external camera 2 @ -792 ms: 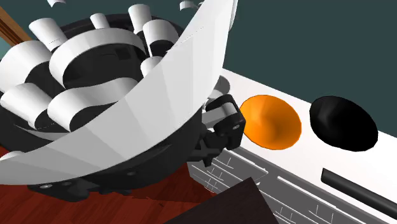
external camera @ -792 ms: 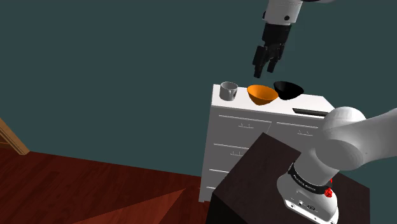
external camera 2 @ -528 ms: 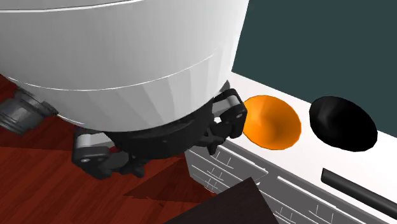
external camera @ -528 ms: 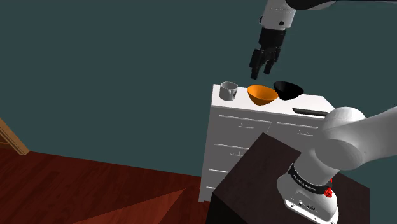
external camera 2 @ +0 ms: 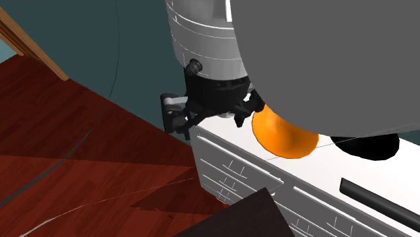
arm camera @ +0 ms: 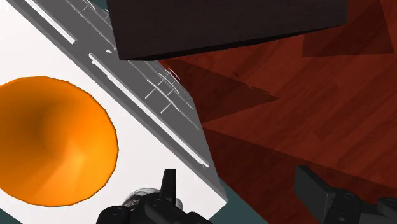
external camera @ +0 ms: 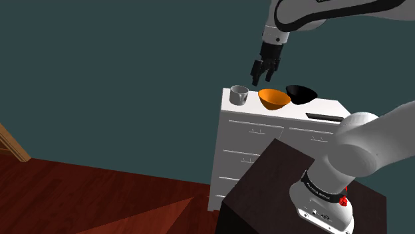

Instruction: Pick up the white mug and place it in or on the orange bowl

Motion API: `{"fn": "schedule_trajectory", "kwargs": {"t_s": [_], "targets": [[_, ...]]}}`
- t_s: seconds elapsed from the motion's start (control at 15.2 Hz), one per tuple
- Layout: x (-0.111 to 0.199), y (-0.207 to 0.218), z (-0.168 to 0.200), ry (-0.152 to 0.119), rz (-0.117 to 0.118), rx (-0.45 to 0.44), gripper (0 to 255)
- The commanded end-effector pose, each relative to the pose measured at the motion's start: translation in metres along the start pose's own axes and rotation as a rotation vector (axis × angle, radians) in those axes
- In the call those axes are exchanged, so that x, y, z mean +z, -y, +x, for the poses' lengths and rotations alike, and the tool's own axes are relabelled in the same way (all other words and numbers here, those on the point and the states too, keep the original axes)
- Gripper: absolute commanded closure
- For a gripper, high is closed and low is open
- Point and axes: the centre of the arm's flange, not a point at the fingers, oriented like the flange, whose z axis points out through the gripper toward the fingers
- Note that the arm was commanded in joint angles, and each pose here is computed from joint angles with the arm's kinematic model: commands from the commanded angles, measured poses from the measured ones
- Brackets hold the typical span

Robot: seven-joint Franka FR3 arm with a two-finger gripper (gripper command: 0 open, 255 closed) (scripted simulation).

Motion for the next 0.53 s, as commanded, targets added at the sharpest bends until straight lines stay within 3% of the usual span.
{"fn": "schedule_trajectory", "kwargs": {"t_s": [0.0,0.46], "targets": [[0.011,-0.015,0.015,-0.011,0.002,0.009,0],[0.057,-0.068,0.072,-0.042,0.009,0.041,0]]}}
